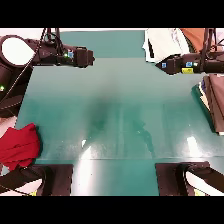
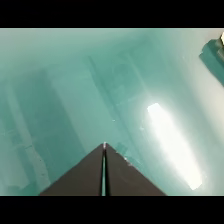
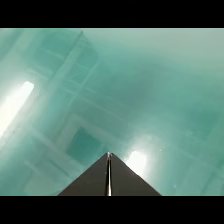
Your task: Fold the shirts.
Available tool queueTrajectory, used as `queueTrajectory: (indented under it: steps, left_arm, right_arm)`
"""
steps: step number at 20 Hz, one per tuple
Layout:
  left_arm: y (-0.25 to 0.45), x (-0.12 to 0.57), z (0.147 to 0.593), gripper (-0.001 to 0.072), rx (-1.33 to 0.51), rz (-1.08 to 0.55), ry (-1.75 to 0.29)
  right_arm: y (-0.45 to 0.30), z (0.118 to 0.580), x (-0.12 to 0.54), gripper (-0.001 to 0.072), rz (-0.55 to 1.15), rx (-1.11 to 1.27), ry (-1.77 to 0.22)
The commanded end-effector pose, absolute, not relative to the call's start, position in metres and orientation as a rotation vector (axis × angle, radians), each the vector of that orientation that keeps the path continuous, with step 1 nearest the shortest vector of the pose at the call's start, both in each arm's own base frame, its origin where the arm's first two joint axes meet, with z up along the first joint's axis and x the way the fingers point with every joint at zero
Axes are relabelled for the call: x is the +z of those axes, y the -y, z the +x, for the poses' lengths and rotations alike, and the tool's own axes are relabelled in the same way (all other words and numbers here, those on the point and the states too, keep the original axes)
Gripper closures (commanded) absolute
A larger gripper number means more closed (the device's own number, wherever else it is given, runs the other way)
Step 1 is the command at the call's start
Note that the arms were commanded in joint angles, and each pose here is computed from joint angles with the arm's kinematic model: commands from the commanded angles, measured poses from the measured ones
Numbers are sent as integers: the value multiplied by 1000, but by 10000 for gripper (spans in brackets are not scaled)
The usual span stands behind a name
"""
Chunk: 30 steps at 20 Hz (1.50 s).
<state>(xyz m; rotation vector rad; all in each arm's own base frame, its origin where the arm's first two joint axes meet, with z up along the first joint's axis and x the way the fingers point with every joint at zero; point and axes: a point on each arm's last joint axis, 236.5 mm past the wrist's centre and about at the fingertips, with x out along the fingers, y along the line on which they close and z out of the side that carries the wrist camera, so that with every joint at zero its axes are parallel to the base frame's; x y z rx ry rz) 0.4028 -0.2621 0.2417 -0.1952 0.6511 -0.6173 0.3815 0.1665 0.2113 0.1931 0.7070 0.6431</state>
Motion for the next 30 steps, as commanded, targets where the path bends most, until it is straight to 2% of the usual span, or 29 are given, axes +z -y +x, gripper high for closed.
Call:
queueTrajectory:
  steps: [1,11,13,15,20,24,26,27,28,29,30]
  left_arm:
    - [262,242,403,682,-617,-195,-650]
    - [262,243,403,682,-617,-200,-649]
    - [263,254,410,682,-612,-224,-595]
    - [243,259,403,682,-586,-205,-616]
    - [108,256,339,682,-292,-1,-699]
    - [-16,185,270,681,122,69,-885]
    - [-54,139,244,679,266,90,-996]
    - [-65,112,232,531,307,86,-1068]
    - [-72,87,224,219,333,78,-1130]
    - [-78,62,214,132,356,73,-1189]
    - [-84,41,206,132,376,66,-1230]
  right_arm:
    - [-167,381,211,693,192,645,-708]
    - [-168,380,211,692,192,647,-712]
    - [-168,379,210,692,191,649,-716]
    - [-168,379,210,692,191,649,-716]
    - [-168,379,210,692,190,650,-718]
    - [-168,379,210,692,191,649,-715]
    - [-168,379,210,692,191,649,-715]
    - [-168,379,210,693,190,649,-716]
    - [-168,379,210,692,190,650,-718]
    - [-168,378,209,692,190,651,-721]
    - [-168,378,208,692,189,653,-725]
